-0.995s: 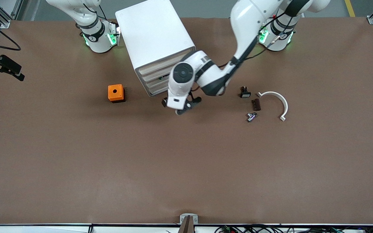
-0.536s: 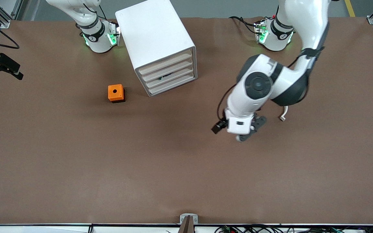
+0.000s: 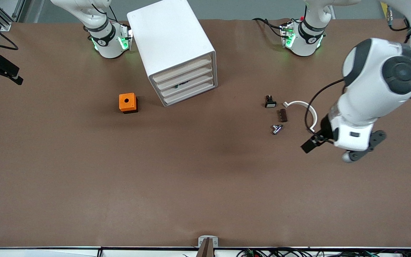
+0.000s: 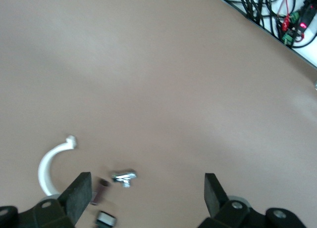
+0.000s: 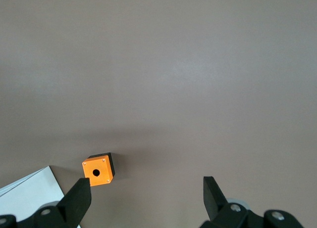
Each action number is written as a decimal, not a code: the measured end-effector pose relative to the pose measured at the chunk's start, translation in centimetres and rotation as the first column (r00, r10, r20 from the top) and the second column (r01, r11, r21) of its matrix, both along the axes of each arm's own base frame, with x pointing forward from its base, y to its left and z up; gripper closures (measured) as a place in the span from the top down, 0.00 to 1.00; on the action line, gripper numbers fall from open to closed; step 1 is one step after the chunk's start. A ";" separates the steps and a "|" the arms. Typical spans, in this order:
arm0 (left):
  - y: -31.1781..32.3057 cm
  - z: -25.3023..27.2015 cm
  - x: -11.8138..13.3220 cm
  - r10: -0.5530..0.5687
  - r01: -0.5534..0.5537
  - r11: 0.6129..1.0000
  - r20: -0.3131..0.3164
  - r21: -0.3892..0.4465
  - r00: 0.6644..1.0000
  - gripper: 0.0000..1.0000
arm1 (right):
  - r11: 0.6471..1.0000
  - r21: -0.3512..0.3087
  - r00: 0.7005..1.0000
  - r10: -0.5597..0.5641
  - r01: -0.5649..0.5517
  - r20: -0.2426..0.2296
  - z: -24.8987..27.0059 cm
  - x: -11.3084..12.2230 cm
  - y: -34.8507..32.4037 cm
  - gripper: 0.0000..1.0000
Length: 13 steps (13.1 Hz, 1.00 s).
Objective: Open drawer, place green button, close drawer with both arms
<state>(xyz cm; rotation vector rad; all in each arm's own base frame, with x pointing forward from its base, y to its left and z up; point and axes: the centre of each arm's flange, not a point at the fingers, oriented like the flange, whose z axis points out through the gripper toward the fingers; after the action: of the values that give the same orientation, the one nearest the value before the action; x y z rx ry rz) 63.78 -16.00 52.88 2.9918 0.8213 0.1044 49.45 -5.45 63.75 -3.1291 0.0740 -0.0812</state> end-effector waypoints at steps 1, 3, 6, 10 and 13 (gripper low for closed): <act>1.8 1.0 -0.3 -0.035 0.035 0.999 -0.004 0.011 0.999 1.00 | 1.000 0.000 1.000 0.000 0.000 0.001 0.0 0.0 0.0 1.00; 4.8 3.1 -1.1 -0.110 0.110 0.993 -0.018 0.032 0.994 1.00 | 1.000 0.001 1.000 0.000 0.000 0.001 0.1 0.1 0.0 1.00; 7.1 5.8 -2.9 -0.206 0.208 0.977 -0.044 0.053 0.978 1.00 | 1.000 0.004 1.000 0.001 -0.001 -0.011 -0.1 0.0 0.1 1.00; 10.1 8.9 -5.5 -0.349 0.355 0.932 -0.086 0.069 0.933 1.00 | 1.000 0.006 1.000 0.001 0.000 -0.030 -0.1 -0.2 0.1 1.00; 11.3 9.7 -7.6 -0.434 0.440 0.897 -0.112 0.038 0.894 1.00 | 1.000 0.007 1.000 0.001 -0.001 -0.031 -0.1 -0.2 0.2 1.00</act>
<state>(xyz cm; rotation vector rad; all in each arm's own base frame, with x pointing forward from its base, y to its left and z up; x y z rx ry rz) 56.23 -4.70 62.61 3.1734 0.1296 -0.0374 49.23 -5.27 63.64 -3.1239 0.0722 -0.0316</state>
